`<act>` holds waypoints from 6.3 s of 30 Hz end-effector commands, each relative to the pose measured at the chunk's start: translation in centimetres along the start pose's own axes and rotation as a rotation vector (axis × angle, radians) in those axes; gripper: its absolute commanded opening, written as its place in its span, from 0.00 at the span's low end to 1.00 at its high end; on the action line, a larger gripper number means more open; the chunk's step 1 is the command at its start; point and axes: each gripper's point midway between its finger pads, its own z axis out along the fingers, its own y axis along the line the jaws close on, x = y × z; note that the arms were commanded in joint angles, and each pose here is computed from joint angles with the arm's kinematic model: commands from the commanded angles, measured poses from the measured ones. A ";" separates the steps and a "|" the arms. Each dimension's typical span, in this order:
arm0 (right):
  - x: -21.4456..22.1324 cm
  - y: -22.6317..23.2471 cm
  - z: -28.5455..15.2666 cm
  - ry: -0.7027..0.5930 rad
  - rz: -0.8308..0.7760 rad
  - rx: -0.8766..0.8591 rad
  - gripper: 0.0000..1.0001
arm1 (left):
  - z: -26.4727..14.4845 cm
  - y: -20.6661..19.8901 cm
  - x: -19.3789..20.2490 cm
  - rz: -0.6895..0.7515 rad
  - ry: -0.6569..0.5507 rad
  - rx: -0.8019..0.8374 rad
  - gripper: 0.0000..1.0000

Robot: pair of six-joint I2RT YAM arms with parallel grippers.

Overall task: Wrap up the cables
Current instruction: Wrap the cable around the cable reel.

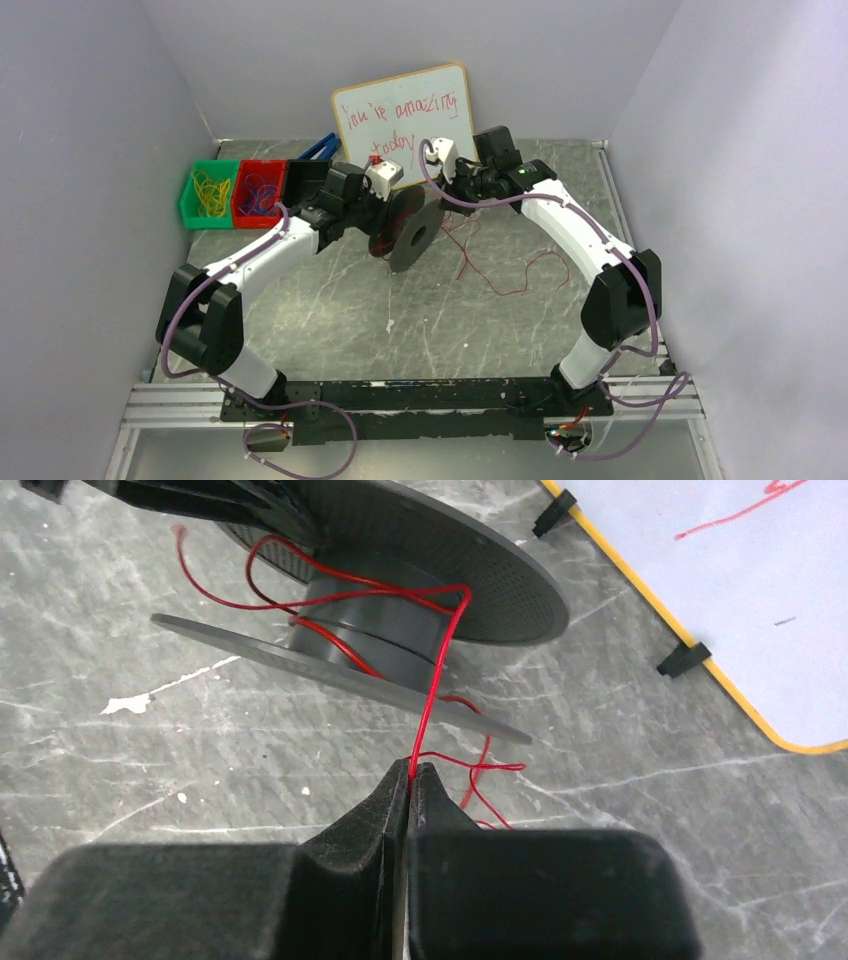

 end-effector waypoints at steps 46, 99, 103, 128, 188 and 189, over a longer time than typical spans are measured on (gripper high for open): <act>-6.9 3.6 -1.1 -0.266 0.219 -0.428 0.00 | 0.8 -2.1 -3.5 -0.084 -0.101 0.111 0.56; 2.0 -6.5 -2.9 -0.004 0.176 -0.074 0.00 | -5.4 -4.2 -8.6 -0.032 -0.222 0.356 0.03; 2.7 -6.1 -2.9 -0.012 0.184 -0.084 0.00 | -7.1 -3.6 -10.5 -0.064 -0.258 0.367 0.03; 3.2 -1.9 -3.4 -0.197 0.307 -0.293 0.00 | -13.6 -0.3 -18.9 -0.352 -0.427 0.374 0.03; -8.4 6.6 -3.2 -0.057 -0.200 -0.112 0.00 | -7.0 0.8 -9.9 -0.034 -0.218 -0.016 0.03; -8.3 6.2 -3.2 -0.051 -0.199 -0.100 0.00 | -7.0 0.6 -10.0 -0.005 -0.219 -0.004 0.03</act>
